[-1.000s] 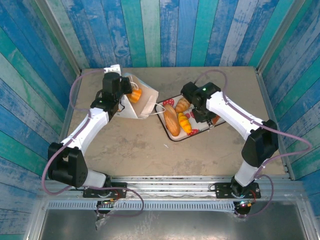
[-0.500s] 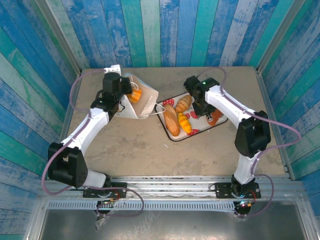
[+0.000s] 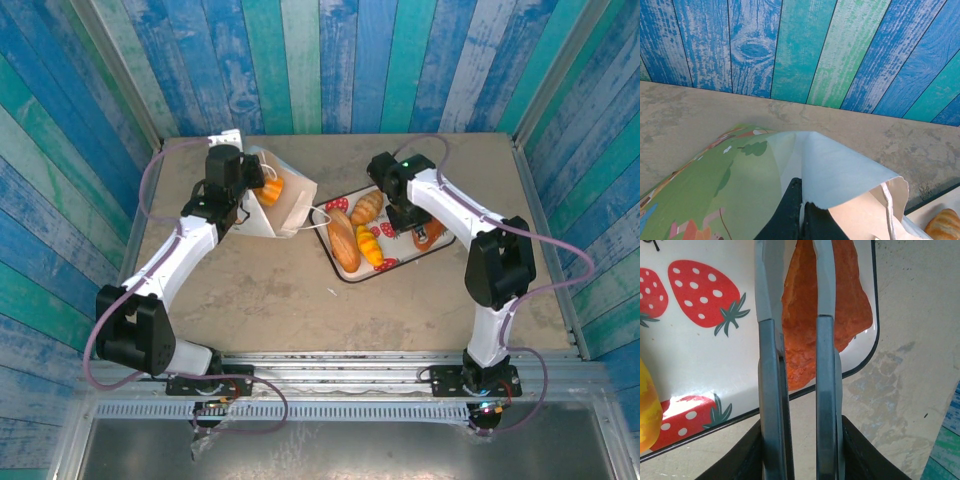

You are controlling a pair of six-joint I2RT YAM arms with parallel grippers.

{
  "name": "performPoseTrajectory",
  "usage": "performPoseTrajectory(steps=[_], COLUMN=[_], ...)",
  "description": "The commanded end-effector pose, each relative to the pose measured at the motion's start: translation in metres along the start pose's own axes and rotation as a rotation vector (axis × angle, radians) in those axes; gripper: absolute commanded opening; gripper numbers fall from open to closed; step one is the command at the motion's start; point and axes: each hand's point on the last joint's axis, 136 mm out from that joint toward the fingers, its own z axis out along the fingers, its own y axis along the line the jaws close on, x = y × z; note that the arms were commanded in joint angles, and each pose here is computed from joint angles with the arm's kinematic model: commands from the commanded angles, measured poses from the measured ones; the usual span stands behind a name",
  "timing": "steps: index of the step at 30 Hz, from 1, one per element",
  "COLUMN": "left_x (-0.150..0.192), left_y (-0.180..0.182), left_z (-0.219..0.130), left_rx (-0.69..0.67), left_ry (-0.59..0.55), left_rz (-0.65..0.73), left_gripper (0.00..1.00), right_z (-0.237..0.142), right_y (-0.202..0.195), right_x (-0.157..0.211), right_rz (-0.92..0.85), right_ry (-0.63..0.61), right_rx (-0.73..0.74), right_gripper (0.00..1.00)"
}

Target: Take the fake bread out of the paper bag

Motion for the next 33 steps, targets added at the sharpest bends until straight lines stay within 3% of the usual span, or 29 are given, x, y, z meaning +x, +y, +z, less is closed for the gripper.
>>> performPoseTrajectory(steps=[1,16,28,33], left_x=[-0.019,-0.021,-0.022,-0.02], left_y=[-0.003,-0.004,-0.004,-0.004], left_z=[-0.014,-0.014,-0.015,-0.015], left_rx=[0.024,0.027,0.032,0.034], left_ry=[-0.063,-0.064,-0.068,-0.066], left_rz=[-0.015,-0.01,-0.011,-0.016], left_gripper=[0.04,0.04,0.04,0.04], right_z=[-0.001,0.0,-0.03,-0.027], right_y=[-0.005,0.013,0.009,0.01], right_x=[-0.011,-0.04,-0.015,0.003], right_rz=[0.013,0.029,0.068,0.084], right_ry=[-0.021,-0.064,-0.103,-0.082], right_rx=[0.018,-0.047,-0.162,-0.181], right_gripper=[0.36,0.35,0.31,0.29])
